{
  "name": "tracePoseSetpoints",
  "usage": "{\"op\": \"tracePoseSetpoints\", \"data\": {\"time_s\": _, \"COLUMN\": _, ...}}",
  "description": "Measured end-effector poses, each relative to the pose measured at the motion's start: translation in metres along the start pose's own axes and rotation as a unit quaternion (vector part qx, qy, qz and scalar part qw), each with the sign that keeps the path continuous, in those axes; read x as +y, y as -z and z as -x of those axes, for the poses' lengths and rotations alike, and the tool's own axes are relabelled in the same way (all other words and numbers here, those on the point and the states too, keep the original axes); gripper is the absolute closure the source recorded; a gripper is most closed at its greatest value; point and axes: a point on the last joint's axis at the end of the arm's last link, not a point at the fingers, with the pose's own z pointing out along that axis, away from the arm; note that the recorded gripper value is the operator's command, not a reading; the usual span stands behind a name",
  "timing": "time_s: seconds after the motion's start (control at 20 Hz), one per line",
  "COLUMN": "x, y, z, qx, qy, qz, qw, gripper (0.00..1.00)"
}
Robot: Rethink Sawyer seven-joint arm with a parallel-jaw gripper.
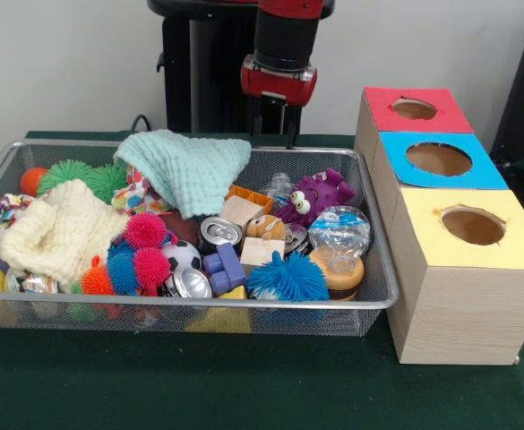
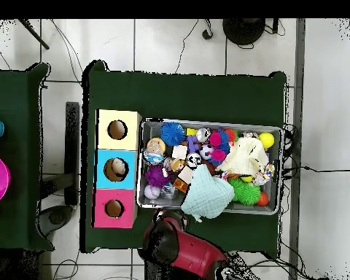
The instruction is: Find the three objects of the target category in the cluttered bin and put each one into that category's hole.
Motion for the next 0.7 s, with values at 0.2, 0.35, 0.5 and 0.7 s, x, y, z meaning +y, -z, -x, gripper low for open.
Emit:
{"op": "tracePoseSetpoints", "data": {"time_s": 0.2, "x": 0.0019, "y": -0.0019, "z": 0.0059, "qx": -0.002, "qy": -0.002, "qz": 0.0, "qw": 1.0, "gripper": 0.0}}
{"op": "tracePoseSetpoints", "data": {"time_s": 0.35, "x": 0.0018, "y": -0.0018, "z": 0.0058, "qx": -0.001, "qy": -0.003, "qz": 0.0, "qw": 1.0, "gripper": 0.0}}
{"op": "tracePoseSetpoints", "data": {"time_s": 0.5, "x": 0.002, "y": -0.0018, "z": 0.0059, "qx": -0.001, "qy": -0.003, "qz": -0.001, "qw": 1.0, "gripper": 0.0}}
{"op": "tracePoseSetpoints", "data": {"time_s": 0.7, "x": 0.0025, "y": -0.0017, "z": 0.0059, "qx": -0.001, "qy": -0.002, "qz": -0.002, "qw": 1.0, "gripper": 0.0}}
